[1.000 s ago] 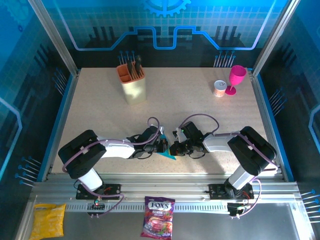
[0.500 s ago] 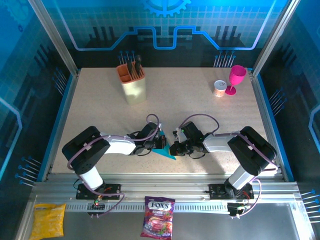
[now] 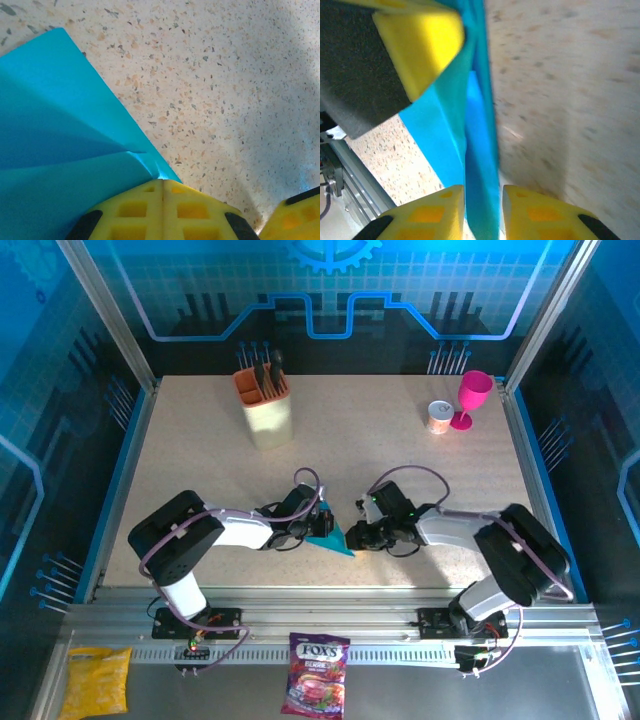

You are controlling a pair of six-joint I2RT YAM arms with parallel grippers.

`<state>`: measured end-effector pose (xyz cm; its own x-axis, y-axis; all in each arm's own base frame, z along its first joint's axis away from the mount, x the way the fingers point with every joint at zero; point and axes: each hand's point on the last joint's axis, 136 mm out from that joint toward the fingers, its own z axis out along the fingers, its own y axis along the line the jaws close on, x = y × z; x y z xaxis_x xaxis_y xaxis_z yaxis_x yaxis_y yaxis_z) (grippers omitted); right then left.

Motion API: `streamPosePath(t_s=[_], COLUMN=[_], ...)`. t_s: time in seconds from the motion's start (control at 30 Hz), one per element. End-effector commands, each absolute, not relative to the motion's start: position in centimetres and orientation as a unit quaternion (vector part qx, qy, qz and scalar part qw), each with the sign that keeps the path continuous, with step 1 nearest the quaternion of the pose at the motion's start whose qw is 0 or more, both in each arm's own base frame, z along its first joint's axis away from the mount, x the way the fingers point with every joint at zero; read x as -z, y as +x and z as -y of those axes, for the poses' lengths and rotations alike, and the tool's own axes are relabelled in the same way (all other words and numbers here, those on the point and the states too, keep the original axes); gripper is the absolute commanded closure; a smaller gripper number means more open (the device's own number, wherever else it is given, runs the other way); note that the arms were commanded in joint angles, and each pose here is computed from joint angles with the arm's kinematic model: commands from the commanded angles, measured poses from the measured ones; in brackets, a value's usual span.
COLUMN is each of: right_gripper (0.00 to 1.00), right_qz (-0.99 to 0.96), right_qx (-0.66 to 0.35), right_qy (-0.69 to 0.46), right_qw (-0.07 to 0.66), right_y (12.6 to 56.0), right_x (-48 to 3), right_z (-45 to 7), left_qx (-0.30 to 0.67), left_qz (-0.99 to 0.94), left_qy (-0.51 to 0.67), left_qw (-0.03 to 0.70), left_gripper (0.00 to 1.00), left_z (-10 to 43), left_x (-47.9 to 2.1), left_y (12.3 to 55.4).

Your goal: Fold a paper plane with a square sheet of paper (pick it up from the middle)

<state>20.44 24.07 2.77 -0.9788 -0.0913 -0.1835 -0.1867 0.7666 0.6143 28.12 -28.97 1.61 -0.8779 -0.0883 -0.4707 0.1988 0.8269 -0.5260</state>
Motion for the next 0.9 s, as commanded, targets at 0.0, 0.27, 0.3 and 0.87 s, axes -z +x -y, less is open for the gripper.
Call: streamPosePath(t_s=[0.0, 0.27, 0.3, 0.87], right_gripper=[0.70, 0.90, 0.92, 1.00], right_qz=[-0.950, -0.935, -0.933, -0.928], right_qx=[-0.299, -0.335, -0.338, -0.353], right_qy=[-0.052, -0.075, -0.079, -0.100], right_qw=[0.078, 0.090, 0.089, 0.063], right_y=[20.1, 20.7, 20.7, 21.6], right_x=[-4.0, -5.9, -5.9, -3.4], right_z=[-21.5, -24.4, -25.0, -29.7], left_qx=[0.249, 0.248, 0.247, 0.243], left_qz=[-0.942, -0.944, -0.944, -0.946], left_qy=[0.034, 0.038, 0.038, 0.041], left_qw=[0.220, 0.217, 0.217, 0.212], left_gripper=[1.00, 1.00, 1.00, 1.00], left_z=[26.9, 26.9, 26.9, 26.8], left_x=[1.2, 1.3, 1.3, 1.5], left_y=[27.1, 26.9, 26.9, 26.7])
